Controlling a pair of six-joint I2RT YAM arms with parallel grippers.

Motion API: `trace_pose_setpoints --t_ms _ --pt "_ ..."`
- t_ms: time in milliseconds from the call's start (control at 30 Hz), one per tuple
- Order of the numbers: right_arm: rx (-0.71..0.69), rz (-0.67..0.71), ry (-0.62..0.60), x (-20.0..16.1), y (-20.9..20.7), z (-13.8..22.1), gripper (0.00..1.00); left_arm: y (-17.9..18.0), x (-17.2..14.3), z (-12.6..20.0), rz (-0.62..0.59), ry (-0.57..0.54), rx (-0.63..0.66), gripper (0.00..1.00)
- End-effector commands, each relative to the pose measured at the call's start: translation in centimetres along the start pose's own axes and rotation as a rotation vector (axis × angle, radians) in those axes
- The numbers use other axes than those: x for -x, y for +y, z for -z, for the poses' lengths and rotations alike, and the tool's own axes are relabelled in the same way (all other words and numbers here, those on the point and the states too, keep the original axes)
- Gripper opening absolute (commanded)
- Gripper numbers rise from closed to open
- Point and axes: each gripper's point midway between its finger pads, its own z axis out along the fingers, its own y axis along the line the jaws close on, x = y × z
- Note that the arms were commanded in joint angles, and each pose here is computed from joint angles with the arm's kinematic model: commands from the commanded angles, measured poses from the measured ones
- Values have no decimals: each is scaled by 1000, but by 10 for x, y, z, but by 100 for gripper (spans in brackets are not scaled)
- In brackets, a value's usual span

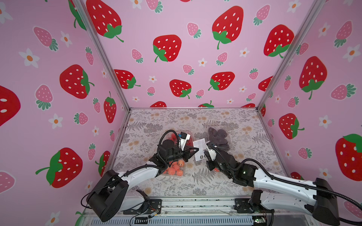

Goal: Label fruit boxes
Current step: Tear off the label from the label sticker, then place the label sticker at the center of the board.

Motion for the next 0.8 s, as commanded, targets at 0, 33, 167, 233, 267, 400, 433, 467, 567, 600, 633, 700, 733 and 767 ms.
trace_pose_setpoints --t_ms 0,33,167,233,267,400,433,467,567,600,633,700,733,767 --pt "-19 -14 -1 -5 -7 7 0 -8 14 2 -28 -36 -6 0" --pt "-22 -14 -9 -3 -8 9 0 -6 14 2 -23 -33 0 0" --pt "-80 -9 -21 1 -26 18 0 23 -11 -9 105 84 203 0" --pt "-94 -16 -23 3 -34 21 0 26 -27 -14 130 134 250 0" --pt "-97 -19 -20 2 -38 21 0 26 -33 -17 152 151 253 0" --pt "-87 -52 1 1 -48 18 0 27 -67 -32 202 283 320 0" --pt "-75 -58 9 -1 -48 16 0 29 -74 -34 207 310 337 0" --pt "-66 -61 15 -2 -48 15 0 33 -82 -37 217 336 353 0" --pt "-52 -59 33 -5 -48 11 0 45 -104 -42 243 410 394 0" --pt "-59 -58 39 -6 -49 9 0 48 -109 -42 246 422 407 0" --pt "-61 -60 45 -7 -51 7 0 49 -112 -42 240 432 420 0" --pt "-56 -62 58 -9 -51 4 0 52 -115 -41 225 449 451 1" --pt "-56 -63 62 -10 -52 3 0 52 -115 -41 212 452 463 3" --pt "-54 -64 63 -10 -52 3 0 52 -115 -41 205 456 470 7"
